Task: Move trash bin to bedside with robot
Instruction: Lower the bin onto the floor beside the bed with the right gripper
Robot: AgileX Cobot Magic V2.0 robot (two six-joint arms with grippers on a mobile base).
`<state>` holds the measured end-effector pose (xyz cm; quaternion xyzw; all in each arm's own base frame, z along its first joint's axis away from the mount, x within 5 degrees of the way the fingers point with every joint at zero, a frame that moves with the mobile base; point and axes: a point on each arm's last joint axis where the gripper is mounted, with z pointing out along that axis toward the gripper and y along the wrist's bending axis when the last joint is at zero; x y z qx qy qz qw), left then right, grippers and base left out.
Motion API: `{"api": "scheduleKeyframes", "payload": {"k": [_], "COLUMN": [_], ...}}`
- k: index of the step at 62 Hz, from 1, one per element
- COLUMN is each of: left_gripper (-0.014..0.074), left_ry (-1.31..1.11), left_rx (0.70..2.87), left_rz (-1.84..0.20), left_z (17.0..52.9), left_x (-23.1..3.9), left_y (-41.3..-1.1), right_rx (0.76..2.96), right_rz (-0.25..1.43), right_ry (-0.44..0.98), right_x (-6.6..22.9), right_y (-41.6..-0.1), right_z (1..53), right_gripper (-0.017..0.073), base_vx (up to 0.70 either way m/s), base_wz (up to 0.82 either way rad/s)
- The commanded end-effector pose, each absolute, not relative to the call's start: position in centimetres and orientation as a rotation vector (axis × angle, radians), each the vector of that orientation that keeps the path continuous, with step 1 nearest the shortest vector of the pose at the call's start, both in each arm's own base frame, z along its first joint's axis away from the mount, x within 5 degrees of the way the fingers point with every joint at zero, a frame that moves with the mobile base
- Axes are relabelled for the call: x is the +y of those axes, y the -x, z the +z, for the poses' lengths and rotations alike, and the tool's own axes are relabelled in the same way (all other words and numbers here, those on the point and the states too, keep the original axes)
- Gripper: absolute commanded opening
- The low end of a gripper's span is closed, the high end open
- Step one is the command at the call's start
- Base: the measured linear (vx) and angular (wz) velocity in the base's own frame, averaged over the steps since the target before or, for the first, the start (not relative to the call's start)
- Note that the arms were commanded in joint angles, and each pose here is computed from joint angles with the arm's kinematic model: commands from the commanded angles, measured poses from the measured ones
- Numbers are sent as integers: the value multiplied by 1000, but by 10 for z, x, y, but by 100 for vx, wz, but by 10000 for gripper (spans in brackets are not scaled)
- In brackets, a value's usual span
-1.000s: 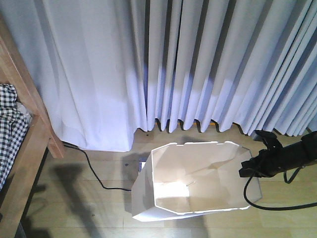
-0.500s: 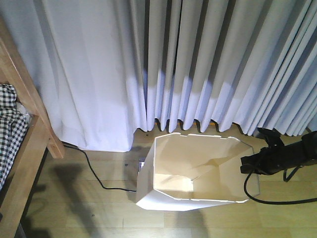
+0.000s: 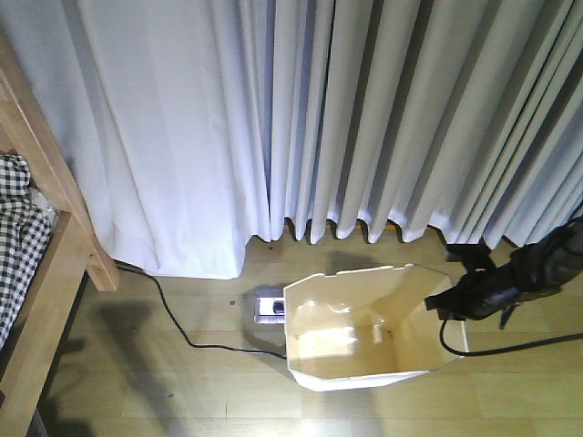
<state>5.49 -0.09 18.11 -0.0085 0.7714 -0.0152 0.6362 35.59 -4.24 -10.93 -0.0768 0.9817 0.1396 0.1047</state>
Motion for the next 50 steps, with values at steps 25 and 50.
{"api": "scheduleKeyframes", "payload": {"k": [25,50], "left_gripper": [-6,-6], "left_ry": [20,20], "left_rx": [1697,1697], "left_rz": [-44,-44], "left_z": [182,182], "left_x": [-1,-1], "left_y": [-55,-55], "right_rx": [2885,2952], "right_rz": [691,711], "right_ry": [115,116], "right_x": [-25,-27], "right_y": [-398,-409], "right_z": [-144,-175], "right_gripper": [21,105], "base_vx": [0,0], "base_wz": [0,0]}}
